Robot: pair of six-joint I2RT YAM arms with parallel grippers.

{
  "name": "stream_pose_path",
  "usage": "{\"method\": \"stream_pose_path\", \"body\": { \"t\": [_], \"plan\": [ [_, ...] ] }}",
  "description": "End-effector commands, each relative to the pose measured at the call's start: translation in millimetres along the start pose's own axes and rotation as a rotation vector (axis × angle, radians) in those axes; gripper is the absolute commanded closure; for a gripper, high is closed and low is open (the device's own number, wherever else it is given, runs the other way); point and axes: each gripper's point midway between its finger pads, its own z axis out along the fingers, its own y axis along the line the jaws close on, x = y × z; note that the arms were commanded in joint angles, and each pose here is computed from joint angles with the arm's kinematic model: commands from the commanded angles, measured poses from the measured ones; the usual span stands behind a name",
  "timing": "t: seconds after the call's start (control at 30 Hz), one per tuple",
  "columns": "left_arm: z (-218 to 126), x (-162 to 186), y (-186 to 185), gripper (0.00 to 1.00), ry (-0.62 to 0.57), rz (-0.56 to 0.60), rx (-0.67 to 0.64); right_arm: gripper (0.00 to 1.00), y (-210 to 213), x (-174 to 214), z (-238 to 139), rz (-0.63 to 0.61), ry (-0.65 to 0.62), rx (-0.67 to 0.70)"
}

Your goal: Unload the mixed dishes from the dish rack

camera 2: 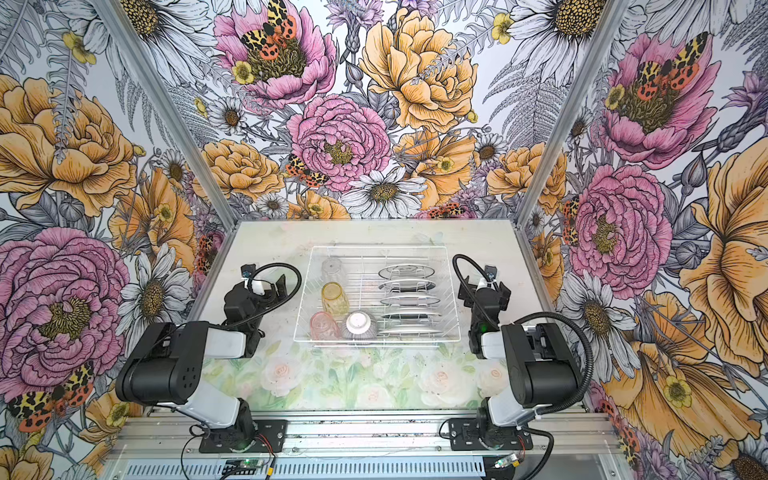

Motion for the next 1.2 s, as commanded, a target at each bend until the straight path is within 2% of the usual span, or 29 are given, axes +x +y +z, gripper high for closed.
{"method": "stream_pose_path", "body": {
  "t": [0.0,0.7,0.87,0.97,1.07,1.17],
  "plan": [
    [0,-12,-1,0.01,-0.03,0.014,-0.004,0.0,1,-11,3,0.011,-0.031,-0.003],
    [0,-11,-1,0.01,-0.026,0.006,0.006,0.0,1,-10,3,0.01,-0.03,-0.002],
    [2,-12,-6,0.01,-0.014,0.006,0.053,0.01,0,-10,3,0.011,-0.031,-0.001],
    [3,-16,-4,0.1,-0.003,0.004,0.05,0.0,0,-10,3,0.013,-0.029,-0.003],
    [10,-28,-5,0.26,0.067,-0.003,0.06,0.0,0,-10,3,0.013,-0.031,-0.004],
    [9,-41,-6,0.31,0.093,0.011,0.028,0.01,0,-10,3,0.013,-0.03,-0.004]
  ]
}}
